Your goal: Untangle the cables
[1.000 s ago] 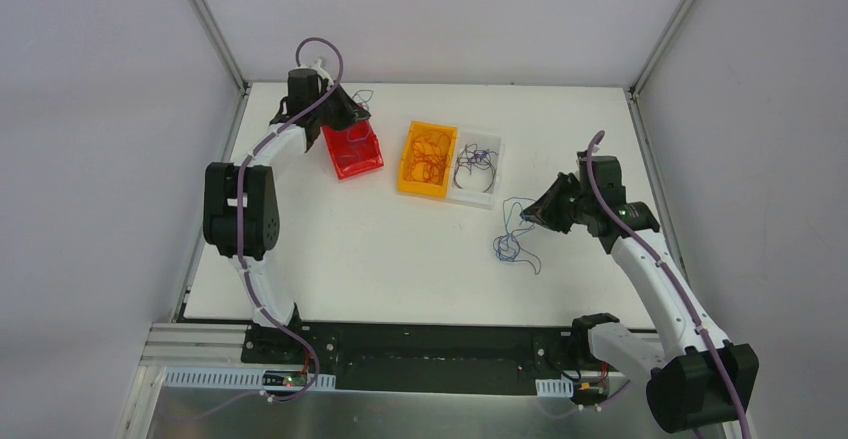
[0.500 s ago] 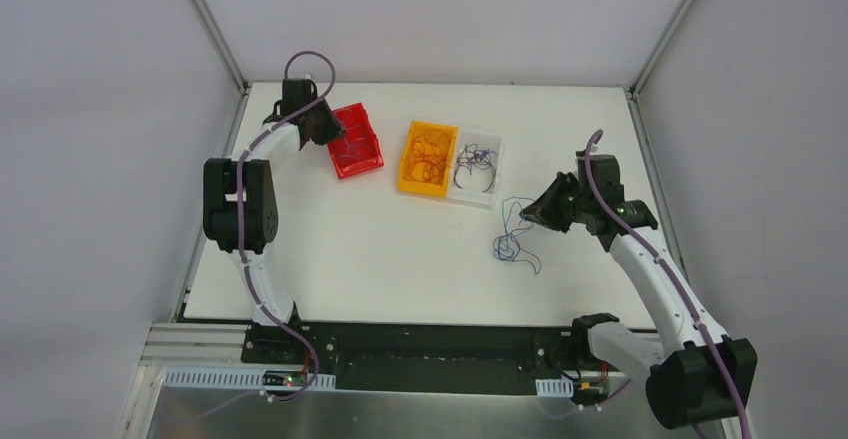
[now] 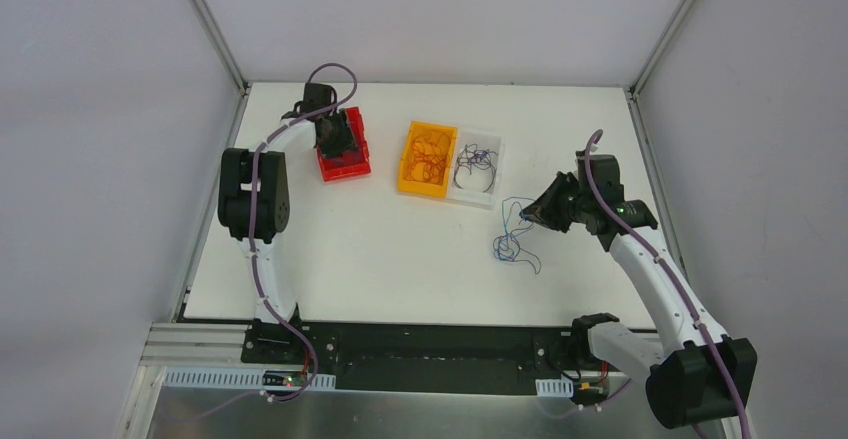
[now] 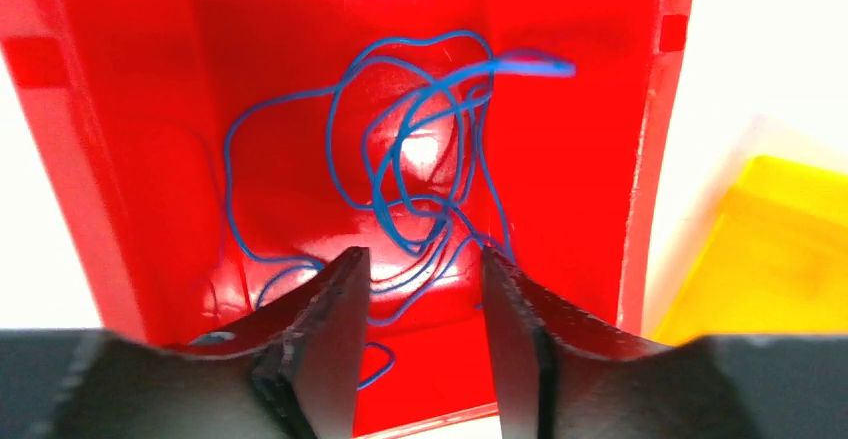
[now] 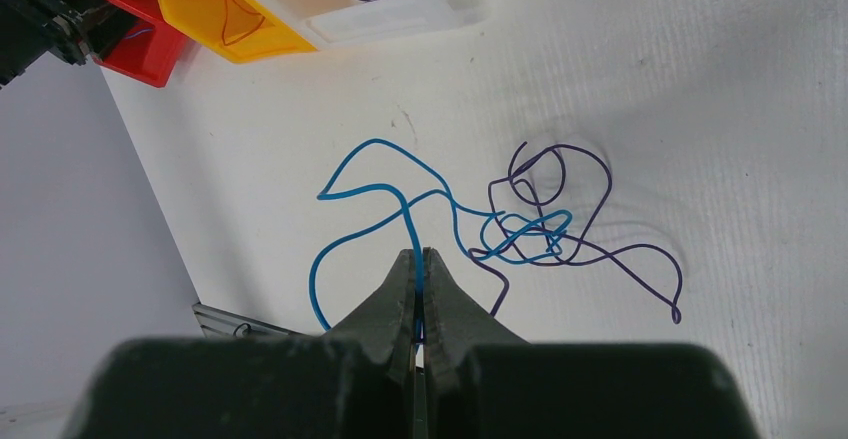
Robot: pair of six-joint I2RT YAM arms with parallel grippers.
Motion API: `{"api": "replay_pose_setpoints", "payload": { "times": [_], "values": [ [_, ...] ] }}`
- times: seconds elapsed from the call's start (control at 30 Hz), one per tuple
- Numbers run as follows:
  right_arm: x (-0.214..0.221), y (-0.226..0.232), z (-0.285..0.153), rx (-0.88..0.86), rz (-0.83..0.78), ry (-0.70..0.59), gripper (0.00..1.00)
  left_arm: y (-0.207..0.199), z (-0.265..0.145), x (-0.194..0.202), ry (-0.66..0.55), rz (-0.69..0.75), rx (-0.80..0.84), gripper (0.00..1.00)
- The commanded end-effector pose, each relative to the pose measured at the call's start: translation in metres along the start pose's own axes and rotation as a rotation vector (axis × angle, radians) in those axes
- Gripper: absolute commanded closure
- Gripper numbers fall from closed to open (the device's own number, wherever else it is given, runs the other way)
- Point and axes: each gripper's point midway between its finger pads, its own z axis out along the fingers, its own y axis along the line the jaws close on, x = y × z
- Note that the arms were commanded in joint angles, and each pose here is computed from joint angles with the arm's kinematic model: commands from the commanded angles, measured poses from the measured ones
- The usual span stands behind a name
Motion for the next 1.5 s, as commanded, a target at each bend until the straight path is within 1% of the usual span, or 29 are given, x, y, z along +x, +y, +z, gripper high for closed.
{"api": "replay_pose_setpoints", "payload": {
  "times": [0.0, 0.13, 0.27, 0.37, 0.43, 0.53, 0.57, 0.6, 0.7, 0.77, 0.83, 0.93, 1.07, 1.1, 1.13, 1.17, 1.2, 1.23, 1.27, 1.33, 1.37, 1.4, 1.47],
  "values": [
    [-0.005, 0.012, -0.008, -0.042, -0.008, -0.02, 1.0, -0.015, -0.039, -0.03, -0.092, 0.073, -0.02, 0.51],
    [-0.005, 0.013, -0.009, -0.046, -0.009, -0.02, 1.0, -0.028, -0.066, -0.038, -0.132, 0.118, -0.014, 0.4],
    [-0.004, 0.011, -0.008, -0.046, -0.009, -0.018, 1.0, -0.032, -0.097, -0.045, -0.177, 0.143, -0.026, 0.35],
    [-0.003, 0.011, -0.007, -0.047, -0.013, -0.013, 1.0, -0.04, -0.123, -0.047, -0.214, 0.151, -0.004, 0.32],
    [-0.001, 0.009, -0.006, -0.039, -0.026, -0.002, 1.0, -0.051, -0.143, -0.041, -0.23, 0.154, 0.03, 0.24],
    [0.003, 0.01, -0.003, -0.02, -0.061, 0.017, 1.0, -0.075, -0.175, -0.017, -0.245, 0.17, 0.1, 0.15],
    [0.005, 0.012, -0.002, -0.024, -0.073, 0.026, 1.0, -0.08, -0.182, -0.001, -0.238, 0.185, 0.115, 0.07],
    [0.008, 0.015, -0.001, -0.033, -0.084, 0.036, 1.0, -0.086, -0.19, 0.01, -0.239, 0.197, 0.131, 0.02],
    [0.02, 0.027, 0.005, -0.055, -0.12, 0.077, 1.0, -0.096, -0.217, 0.04, -0.232, 0.178, 0.217, 0.01],
    [0.033, 0.039, 0.009, -0.081, -0.153, 0.112, 1.0, -0.092, -0.227, 0.057, -0.219, 0.154, 0.255, 0.01],
    [0.045, 0.056, 0.013, -0.115, -0.182, 0.134, 1.0, -0.079, -0.234, 0.072, -0.227, 0.149, 0.254, 0.01],
    [0.067, 0.091, 0.018, -0.196, -0.23, 0.171, 1.0, -0.054, -0.24, 0.092, -0.258, 0.103, 0.213, 0.01],
    [0.088, 0.148, 0.014, -0.367, -0.276, 0.215, 1.0, -0.033, -0.245, 0.11, -0.291, 0.037, 0.195, 0.01],
    [0.091, 0.159, 0.011, -0.412, -0.28, 0.229, 0.96, -0.034, -0.251, 0.113, -0.3, 0.034, 0.222, 0.0],
    [0.091, 0.167, 0.01, -0.436, -0.276, 0.233, 0.77, -0.037, -0.254, 0.117, -0.297, 0.038, 0.252, 0.0],
    [0.09, 0.17, 0.01, -0.44, -0.271, 0.23, 0.53, -0.039, -0.256, 0.119, -0.298, 0.037, 0.274, 0.0],
    [0.089, 0.169, 0.01, -0.435, -0.273, 0.221, 0.37, -0.04, -0.256, 0.122, -0.297, 0.028, 0.286, 0.0],
    [0.087, 0.167, 0.01, -0.424, -0.282, 0.208, 0.29, -0.04, -0.254, 0.123, -0.301, 0.014, 0.293, 0.0],
    [0.085, 0.161, 0.011, -0.402, -0.296, 0.193, 0.26, -0.038, -0.25, 0.124, -0.303, -0.008, 0.286, 0.0],
    [0.08, 0.146, 0.012, -0.338, -0.318, 0.162, 0.25, -0.023, -0.238, 0.126, -0.304, -0.15, 0.211, 0.0],
    [0.077, 0.138, 0.012, -0.306, -0.328, 0.144, 0.25, -0.015, -0.232, 0.13, -0.302, -0.181, 0.178, 0.0],
    [0.074, 0.129, 0.012, -0.273, -0.331, 0.127, 0.25, -0.012, -0.228, 0.134, -0.297, -0.174, 0.175, 0.0],
    [0.068, 0.109, 0.012, -0.203, -0.321, 0.1, 0.25, -0.022, -0.226, 0.137, -0.294, -0.135, 0.241, 0.0]
  ]
}}
